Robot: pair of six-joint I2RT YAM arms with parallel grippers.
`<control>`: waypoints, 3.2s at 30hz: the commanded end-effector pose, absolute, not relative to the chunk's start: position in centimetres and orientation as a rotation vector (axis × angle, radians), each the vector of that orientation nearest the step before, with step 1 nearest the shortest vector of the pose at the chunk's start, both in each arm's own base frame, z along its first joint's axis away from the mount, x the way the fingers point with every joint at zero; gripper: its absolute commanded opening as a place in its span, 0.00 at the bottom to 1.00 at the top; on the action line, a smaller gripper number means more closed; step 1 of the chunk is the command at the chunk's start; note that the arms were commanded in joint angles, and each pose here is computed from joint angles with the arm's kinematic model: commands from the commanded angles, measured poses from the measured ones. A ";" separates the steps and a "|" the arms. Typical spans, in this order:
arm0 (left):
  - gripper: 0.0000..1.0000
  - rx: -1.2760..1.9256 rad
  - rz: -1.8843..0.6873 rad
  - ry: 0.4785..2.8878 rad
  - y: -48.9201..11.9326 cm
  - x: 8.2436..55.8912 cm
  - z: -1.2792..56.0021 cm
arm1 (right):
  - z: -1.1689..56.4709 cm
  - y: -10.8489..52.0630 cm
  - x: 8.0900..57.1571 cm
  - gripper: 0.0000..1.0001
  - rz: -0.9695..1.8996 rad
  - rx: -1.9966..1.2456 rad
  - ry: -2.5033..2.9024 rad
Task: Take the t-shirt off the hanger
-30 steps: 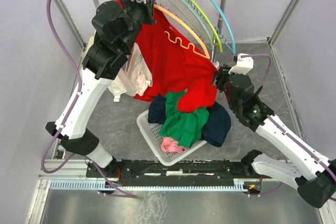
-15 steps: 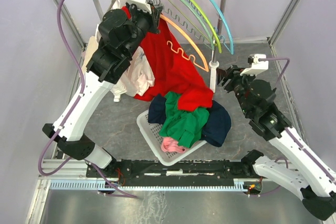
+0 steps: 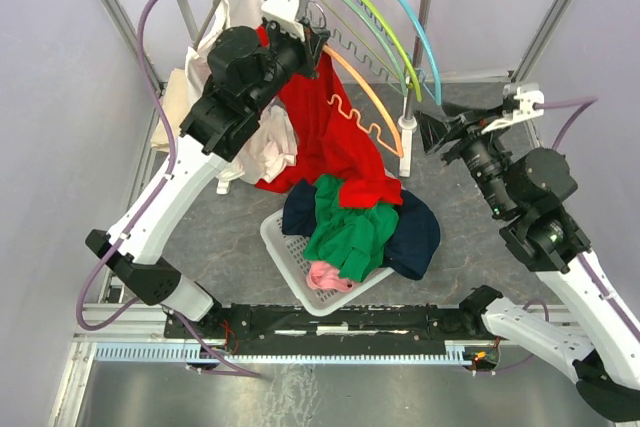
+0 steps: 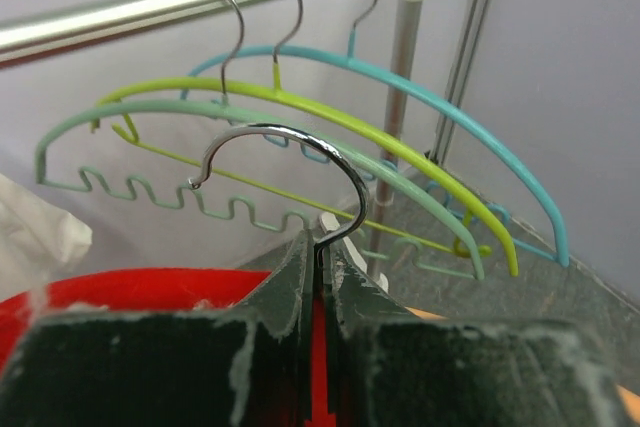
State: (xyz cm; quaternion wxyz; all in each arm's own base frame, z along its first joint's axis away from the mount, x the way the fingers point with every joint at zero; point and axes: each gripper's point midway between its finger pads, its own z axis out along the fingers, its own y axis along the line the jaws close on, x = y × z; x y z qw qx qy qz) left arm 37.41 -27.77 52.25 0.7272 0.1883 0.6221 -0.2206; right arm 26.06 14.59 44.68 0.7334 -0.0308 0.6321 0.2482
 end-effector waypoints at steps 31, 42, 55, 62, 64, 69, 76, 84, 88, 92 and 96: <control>0.03 0.382 -0.656 1.428 -32.3 35.8 49.3 | 43.7 22.8 30.5 0.66 0.640 -0.328 1.632; 0.03 0.381 -0.667 1.421 -33.1 35.7 49.6 | 42.7 23.4 30.9 0.56 0.640 -0.340 1.650; 0.03 0.367 -0.676 1.409 -33.2 35.5 50.2 | 42.2 23.4 30.9 0.41 0.635 -0.344 1.661; 0.06 0.370 -0.673 1.409 -33.3 35.6 50.0 | 42.2 23.4 31.0 0.18 0.636 -0.333 1.651; 0.12 0.375 -0.671 1.411 -33.3 35.6 49.9 | 42.5 23.2 31.0 0.07 0.640 -0.321 1.633; 0.51 0.373 -0.657 1.415 -33.1 35.7 49.5 | 43.1 22.7 30.7 0.02 0.639 -0.296 1.598; 0.74 0.340 -0.647 1.375 -31.7 35.0 49.4 | 43.8 22.1 30.5 0.02 0.630 -0.272 1.563; 0.80 0.312 -0.559 1.419 -29.6 34.8 47.1 | 44.3 21.7 30.2 0.02 0.629 -0.263 1.536; 0.80 0.327 -0.503 1.457 -28.4 34.5 45.0 | 44.9 20.9 29.9 0.02 0.615 -0.240 1.504; 0.80 0.283 -0.431 1.529 -27.3 35.2 42.9 | 45.4 20.0 29.8 0.02 0.585 -0.212 1.480; 0.81 0.260 -0.393 1.597 -26.6 35.4 40.6 | 46.3 18.8 29.6 0.02 0.538 -0.198 1.446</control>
